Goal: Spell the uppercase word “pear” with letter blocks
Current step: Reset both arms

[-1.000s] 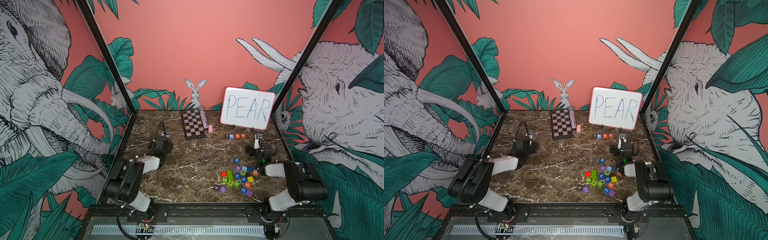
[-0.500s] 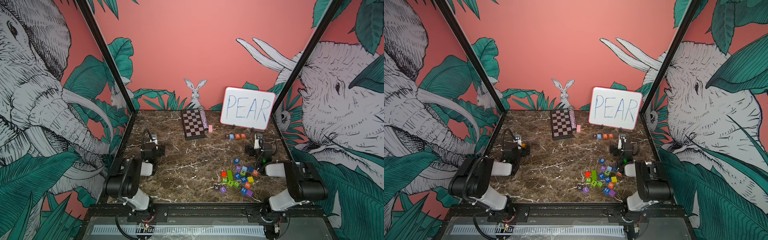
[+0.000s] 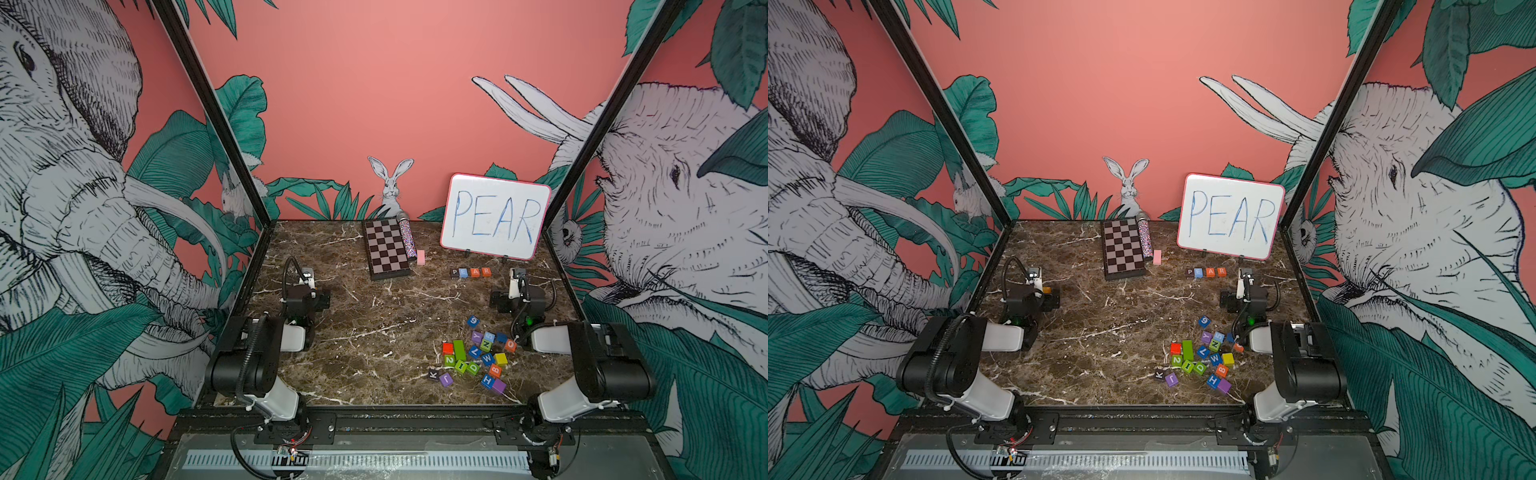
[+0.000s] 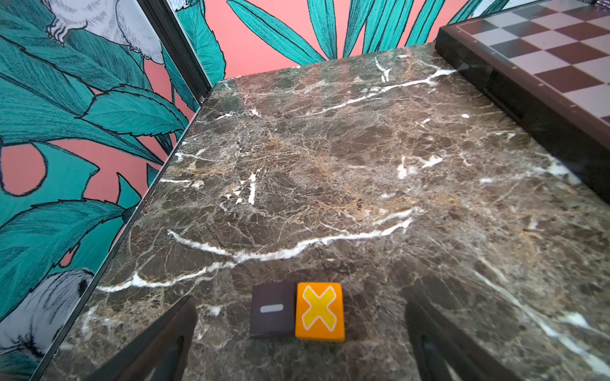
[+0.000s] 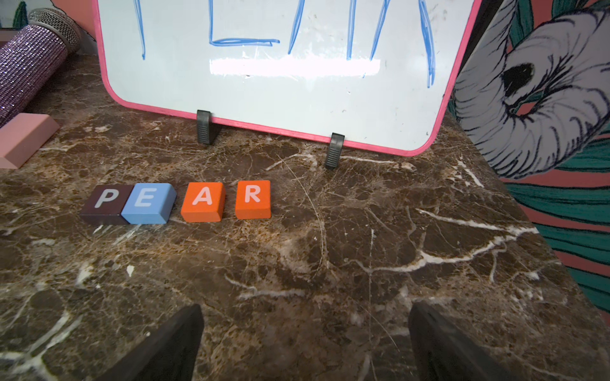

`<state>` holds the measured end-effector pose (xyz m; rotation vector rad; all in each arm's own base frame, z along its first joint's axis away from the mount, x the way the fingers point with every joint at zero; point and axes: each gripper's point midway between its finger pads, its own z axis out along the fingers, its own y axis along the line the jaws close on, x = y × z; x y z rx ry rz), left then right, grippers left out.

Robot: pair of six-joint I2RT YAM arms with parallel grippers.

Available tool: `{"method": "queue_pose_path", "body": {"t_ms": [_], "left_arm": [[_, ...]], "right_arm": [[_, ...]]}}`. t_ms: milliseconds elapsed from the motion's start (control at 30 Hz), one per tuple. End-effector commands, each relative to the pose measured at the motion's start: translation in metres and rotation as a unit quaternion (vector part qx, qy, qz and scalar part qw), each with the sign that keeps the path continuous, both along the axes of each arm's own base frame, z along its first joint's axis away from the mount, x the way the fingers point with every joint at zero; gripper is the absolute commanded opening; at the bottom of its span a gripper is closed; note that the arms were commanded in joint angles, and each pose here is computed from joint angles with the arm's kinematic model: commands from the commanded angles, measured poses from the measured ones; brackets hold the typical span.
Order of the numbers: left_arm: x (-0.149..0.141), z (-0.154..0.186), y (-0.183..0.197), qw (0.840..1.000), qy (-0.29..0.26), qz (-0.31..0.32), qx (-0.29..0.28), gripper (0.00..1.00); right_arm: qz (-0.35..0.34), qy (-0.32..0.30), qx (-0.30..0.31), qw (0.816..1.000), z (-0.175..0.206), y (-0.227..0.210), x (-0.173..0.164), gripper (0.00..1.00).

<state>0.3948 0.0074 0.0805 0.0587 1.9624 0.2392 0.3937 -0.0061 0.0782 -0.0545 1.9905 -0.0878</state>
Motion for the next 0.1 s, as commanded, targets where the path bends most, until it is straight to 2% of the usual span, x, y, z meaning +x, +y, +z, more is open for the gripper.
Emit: {"method": "queue_pose_path", "body": {"t_ms": [0, 67], "left_arm": [[0.0040, 0.0163, -0.0017, 1.000, -0.027, -0.002, -0.007, 0.99], [0.0043, 0.0164, -0.0016, 1.000, -0.027, -0.002, -0.008, 0.99]], "right_arm": [[0.001, -0.024, 0.005, 1.000, 0.0126, -0.0002, 0.0088, 0.99], [0.005, -0.027, 0.009, 1.000, 0.0132, 0.0002, 0.0079, 0.99]]}}
